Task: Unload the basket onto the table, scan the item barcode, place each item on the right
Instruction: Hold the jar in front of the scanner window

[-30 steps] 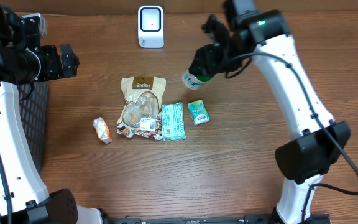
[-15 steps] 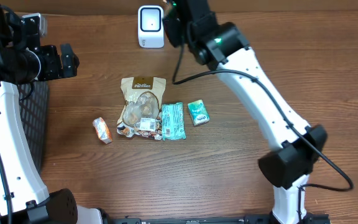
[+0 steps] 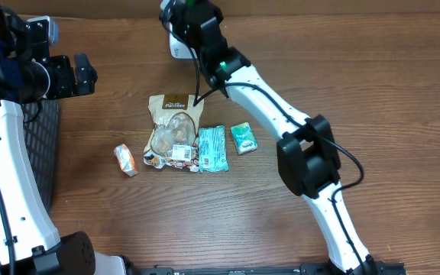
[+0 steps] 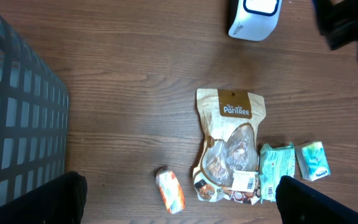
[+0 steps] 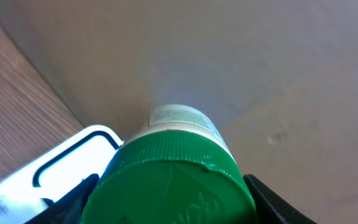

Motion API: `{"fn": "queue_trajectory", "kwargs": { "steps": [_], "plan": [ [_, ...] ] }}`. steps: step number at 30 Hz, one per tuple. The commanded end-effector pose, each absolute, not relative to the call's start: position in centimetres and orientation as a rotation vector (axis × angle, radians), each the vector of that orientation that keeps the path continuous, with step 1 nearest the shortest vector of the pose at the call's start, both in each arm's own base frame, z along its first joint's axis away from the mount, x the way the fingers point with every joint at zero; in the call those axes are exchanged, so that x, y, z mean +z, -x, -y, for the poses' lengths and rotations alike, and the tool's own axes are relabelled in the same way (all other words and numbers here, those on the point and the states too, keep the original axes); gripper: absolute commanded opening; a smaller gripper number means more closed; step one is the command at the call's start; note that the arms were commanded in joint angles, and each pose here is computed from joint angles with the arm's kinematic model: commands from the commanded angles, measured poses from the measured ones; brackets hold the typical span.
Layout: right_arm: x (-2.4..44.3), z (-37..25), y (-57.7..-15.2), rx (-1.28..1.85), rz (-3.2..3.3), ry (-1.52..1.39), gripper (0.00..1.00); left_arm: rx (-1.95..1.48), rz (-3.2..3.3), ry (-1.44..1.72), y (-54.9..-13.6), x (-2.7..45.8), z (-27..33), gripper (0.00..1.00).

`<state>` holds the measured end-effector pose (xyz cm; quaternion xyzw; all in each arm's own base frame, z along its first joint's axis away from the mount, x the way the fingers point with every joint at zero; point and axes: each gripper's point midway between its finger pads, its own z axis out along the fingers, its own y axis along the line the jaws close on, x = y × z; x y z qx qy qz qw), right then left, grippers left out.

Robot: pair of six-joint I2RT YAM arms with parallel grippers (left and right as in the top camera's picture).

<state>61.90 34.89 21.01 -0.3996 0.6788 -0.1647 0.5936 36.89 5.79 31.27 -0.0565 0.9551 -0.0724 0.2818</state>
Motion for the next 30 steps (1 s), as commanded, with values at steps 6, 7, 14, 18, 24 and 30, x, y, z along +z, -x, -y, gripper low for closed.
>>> {"fn": "queue_trajectory", "kwargs": {
  "steps": [6, 7, 14, 18, 24, 30],
  "plan": [
    [18.6, -35.5, -63.8, -0.634, -1.351, 1.153, 0.34, -0.194, -2.549, 0.121, -37.1, 31.5, -5.7, 1.0],
    [18.6, -35.5, -63.9, -0.635, -1.347, 1.15, 0.34, -0.194, -2.549, 0.121, -37.1, 31.5, -5.7, 0.99],
    [19.2, -35.3, -64.2, -0.634, -1.327, 1.123, 0.34, -0.195, -2.549, 0.119, -37.1, 31.5, -5.6, 0.99],
    [19.1, -35.3, -64.2, -0.634, -1.328, 1.123, 0.34, -0.195, -2.549, 0.119, -37.1, 31.5, -5.6, 1.0],
    [19.2, -35.3, -64.2, -0.633, -1.327, 1.122, 0.34, -0.195, -2.549, 0.119, -37.1, 31.5, -5.6, 1.0],
    [22.1, -35.1, -63.9, -0.509, -1.377, 0.969, 0.35, -0.194, -2.549, 0.119, -37.1, 31.5, -5.6, 0.99]
  ]
}}
